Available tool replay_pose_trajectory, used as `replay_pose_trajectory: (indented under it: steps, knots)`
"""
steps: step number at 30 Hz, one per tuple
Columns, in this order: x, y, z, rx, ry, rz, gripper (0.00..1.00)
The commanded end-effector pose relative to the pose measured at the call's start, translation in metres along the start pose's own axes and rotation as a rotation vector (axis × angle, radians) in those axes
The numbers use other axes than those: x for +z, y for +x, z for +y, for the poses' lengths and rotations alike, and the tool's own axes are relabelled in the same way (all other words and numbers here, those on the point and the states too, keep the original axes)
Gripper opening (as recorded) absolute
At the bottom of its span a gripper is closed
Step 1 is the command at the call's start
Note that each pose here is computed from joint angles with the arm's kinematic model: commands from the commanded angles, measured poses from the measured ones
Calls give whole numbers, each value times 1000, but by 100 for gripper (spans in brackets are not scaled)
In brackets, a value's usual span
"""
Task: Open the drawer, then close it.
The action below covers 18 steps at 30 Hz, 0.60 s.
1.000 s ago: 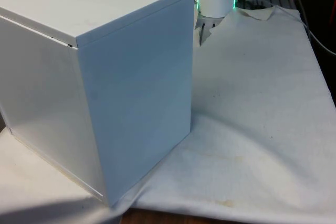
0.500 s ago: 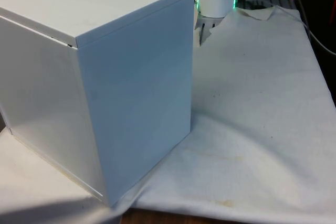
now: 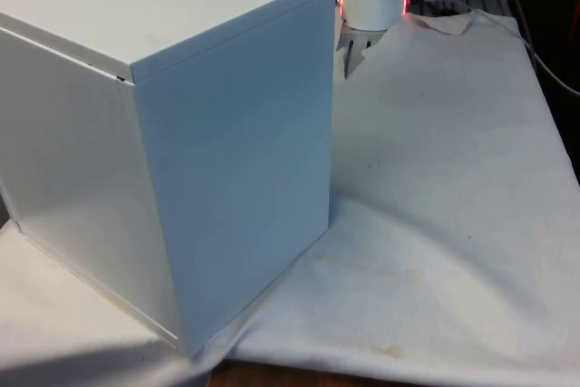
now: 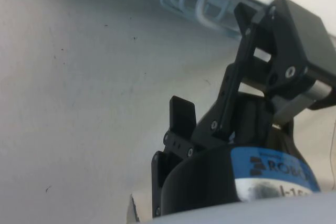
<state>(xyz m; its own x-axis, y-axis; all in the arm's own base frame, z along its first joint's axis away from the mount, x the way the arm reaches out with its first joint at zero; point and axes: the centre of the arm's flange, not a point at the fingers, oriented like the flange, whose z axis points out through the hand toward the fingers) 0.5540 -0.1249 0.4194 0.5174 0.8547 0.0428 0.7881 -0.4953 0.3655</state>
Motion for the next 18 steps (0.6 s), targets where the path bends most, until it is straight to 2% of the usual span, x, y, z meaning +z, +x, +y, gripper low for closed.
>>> replay_pose_trajectory:
  steps: [1, 18]
  knots:
    - [0, 0, 0, 0, 0, 0, 100]
    - [0, 1, -1, 1, 0, 1, 100]
